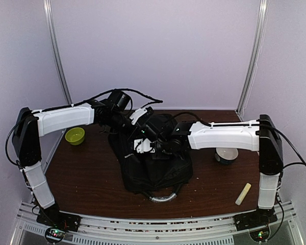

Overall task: Pack the student bag
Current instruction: Place the pen in the second largest pocket of the bag, then move the pen to the corner of the board, then pick up the pen from the second largest pocket of the bag, then place the pen in the second largest pocket of the bag.

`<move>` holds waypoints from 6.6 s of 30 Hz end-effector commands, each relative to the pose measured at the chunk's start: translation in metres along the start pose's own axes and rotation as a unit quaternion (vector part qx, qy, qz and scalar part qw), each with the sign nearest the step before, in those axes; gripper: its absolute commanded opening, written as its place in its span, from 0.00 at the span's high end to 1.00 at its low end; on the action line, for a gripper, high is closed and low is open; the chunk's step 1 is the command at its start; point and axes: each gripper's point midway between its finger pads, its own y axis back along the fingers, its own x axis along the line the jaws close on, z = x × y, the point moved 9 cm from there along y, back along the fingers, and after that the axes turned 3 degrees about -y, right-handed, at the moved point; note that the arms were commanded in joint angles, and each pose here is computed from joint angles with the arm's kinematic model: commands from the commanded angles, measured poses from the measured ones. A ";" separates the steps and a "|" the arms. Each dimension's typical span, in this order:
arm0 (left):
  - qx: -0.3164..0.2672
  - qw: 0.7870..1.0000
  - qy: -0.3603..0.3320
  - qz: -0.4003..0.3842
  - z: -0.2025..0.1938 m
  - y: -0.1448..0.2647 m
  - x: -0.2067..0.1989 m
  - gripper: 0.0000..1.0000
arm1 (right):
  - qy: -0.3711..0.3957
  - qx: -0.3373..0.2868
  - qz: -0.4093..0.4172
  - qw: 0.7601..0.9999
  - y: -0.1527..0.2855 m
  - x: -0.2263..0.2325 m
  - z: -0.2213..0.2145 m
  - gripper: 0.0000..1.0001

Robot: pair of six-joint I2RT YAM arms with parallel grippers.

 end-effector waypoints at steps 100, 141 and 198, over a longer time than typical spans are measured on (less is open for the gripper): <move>-0.033 0.999 -0.009 -0.041 0.018 0.004 -0.008 1.00 | -0.103 0.148 0.296 0.938 0.038 0.094 -0.215 0.55; -0.034 0.999 -0.009 -0.042 0.018 0.004 -0.008 1.00 | -0.140 0.100 0.260 0.950 0.088 0.053 -0.204 0.77; -0.038 0.996 0.002 -0.086 0.018 -0.003 -0.016 1.00 | 0.213 -0.008 0.107 0.971 -0.022 0.008 0.001 0.80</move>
